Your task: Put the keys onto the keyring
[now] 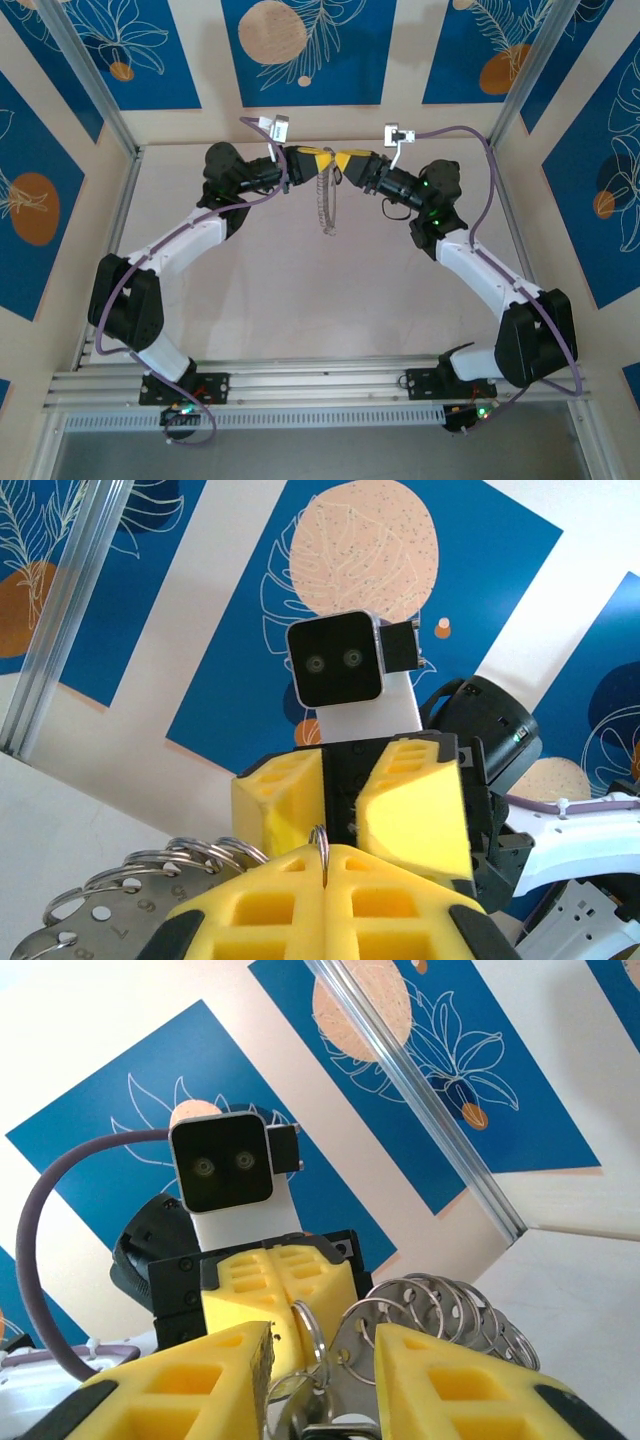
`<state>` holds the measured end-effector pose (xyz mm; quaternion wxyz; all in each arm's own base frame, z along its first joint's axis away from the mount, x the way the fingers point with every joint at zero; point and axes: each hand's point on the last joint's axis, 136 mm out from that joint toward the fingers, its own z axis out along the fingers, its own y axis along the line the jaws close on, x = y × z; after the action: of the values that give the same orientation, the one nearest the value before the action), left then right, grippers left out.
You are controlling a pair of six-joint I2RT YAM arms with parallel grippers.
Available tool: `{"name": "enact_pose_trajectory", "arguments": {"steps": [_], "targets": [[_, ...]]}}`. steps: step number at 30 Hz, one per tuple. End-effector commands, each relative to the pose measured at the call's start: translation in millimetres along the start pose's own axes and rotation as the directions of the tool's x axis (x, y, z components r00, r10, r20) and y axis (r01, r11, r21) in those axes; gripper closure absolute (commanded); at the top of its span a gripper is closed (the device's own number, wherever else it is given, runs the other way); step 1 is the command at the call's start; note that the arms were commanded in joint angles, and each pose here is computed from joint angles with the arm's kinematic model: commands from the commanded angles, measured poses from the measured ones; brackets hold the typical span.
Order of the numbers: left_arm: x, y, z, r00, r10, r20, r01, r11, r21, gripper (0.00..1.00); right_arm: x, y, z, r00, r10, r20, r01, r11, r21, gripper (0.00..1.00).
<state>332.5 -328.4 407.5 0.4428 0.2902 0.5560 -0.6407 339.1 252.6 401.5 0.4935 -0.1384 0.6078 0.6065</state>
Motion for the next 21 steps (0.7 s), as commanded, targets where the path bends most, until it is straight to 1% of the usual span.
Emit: {"name": "enact_pose_trajectory", "arguments": {"steps": [1,3,8,14,17,20,21], "targets": [[-9,-15,2,0.998,0.044,0.034,-0.046,0.998,0.038,1.00,-15,14,6,0.999,-0.036,0.033,0.038,0.998,-0.042,0.70],[-10,-16,3,0.998,0.045,0.035,-0.047,0.998,0.041,1.00,-15,13,7,0.999,-0.033,0.030,0.034,0.999,-0.042,0.74],[-9,-15,3,0.999,0.043,0.033,-0.044,0.998,0.041,1.00,-13,14,9,0.999,-0.029,0.018,0.030,0.998,-0.052,0.76],[-9,-15,4,0.999,0.043,0.031,-0.044,0.998,0.043,1.00,-11,15,12,1.000,-0.028,0.004,0.028,0.998,-0.062,0.91],[-10,-15,4,0.998,0.043,0.034,-0.044,0.998,0.042,1.00,-7,15,12,1.000,-0.023,-0.010,0.022,0.997,-0.069,0.91],[-11,-15,4,0.998,0.044,0.035,-0.045,0.998,0.042,1.00,-4,15,12,1.000,-0.019,-0.022,0.018,0.997,-0.076,0.86],[-11,-15,5,0.998,0.045,0.035,-0.047,0.998,0.043,1.00,-3,15,12,1.000,-0.019,-0.022,0.018,0.997,-0.075,0.86]]}}
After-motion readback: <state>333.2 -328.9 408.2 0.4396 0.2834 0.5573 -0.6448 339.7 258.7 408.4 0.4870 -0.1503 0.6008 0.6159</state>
